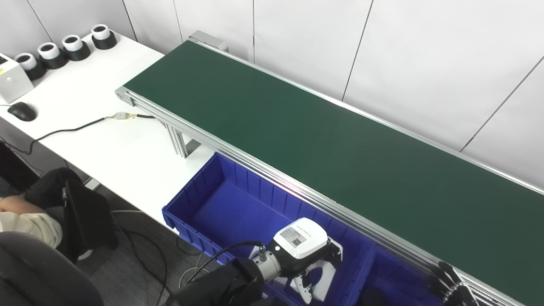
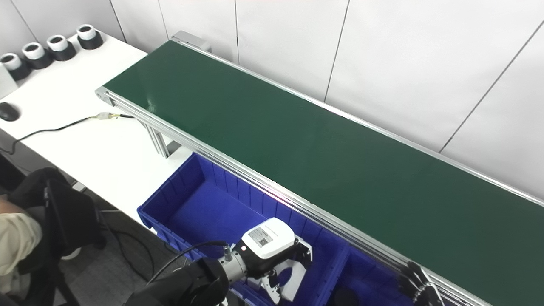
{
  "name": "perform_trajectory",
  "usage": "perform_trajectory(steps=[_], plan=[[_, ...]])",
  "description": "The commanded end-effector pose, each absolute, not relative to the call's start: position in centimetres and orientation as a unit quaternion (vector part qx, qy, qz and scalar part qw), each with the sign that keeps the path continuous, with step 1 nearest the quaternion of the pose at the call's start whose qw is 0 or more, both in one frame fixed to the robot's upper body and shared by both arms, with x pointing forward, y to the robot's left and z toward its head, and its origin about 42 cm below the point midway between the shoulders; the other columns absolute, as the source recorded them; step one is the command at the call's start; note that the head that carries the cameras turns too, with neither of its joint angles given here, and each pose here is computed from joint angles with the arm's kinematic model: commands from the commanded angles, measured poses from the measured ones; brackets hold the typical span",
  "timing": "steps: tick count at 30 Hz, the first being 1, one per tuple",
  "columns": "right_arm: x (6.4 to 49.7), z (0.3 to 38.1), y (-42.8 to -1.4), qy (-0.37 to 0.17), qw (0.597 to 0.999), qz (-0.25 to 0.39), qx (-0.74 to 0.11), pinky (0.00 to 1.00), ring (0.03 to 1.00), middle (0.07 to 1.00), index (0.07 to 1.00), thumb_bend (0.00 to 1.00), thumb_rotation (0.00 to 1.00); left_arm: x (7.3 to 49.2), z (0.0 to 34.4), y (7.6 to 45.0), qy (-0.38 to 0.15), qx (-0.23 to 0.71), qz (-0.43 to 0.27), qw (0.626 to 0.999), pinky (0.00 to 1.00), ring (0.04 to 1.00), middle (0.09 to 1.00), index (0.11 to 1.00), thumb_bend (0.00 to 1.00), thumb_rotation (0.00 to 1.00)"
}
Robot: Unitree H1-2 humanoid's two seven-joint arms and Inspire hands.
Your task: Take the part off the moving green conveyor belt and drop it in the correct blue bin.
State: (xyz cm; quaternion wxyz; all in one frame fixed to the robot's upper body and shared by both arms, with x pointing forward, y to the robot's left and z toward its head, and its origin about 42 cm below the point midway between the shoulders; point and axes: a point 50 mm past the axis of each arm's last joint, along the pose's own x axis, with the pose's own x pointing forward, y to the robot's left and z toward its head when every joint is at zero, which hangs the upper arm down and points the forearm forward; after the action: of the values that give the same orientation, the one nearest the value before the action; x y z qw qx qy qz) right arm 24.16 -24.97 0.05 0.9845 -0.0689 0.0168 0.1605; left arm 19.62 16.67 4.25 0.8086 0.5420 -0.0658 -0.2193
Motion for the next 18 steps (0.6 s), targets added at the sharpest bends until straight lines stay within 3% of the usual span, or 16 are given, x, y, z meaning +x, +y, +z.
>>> perform_trajectory(steps=[1, 18], plan=[[24.68, 0.98, -24.98, -0.002, 0.985, 0.157, -0.07, 0.75, 0.782, 0.82, 0.846, 0.95, 0.93, 20.27, 5.24, 16.75, -0.093, 0.544, -0.199, 0.81, 0.46, 0.481, 0.518, 0.463, 0.52, 0.0], [24.55, 0.87, -25.09, 0.001, 0.984, 0.16, -0.075, 0.75, 0.784, 0.82, 0.844, 0.94, 0.94, 20.13, 5.13, 16.86, -0.108, 0.532, -0.18, 0.82, 0.45, 0.467, 0.505, 0.473, 0.52, 0.0]])
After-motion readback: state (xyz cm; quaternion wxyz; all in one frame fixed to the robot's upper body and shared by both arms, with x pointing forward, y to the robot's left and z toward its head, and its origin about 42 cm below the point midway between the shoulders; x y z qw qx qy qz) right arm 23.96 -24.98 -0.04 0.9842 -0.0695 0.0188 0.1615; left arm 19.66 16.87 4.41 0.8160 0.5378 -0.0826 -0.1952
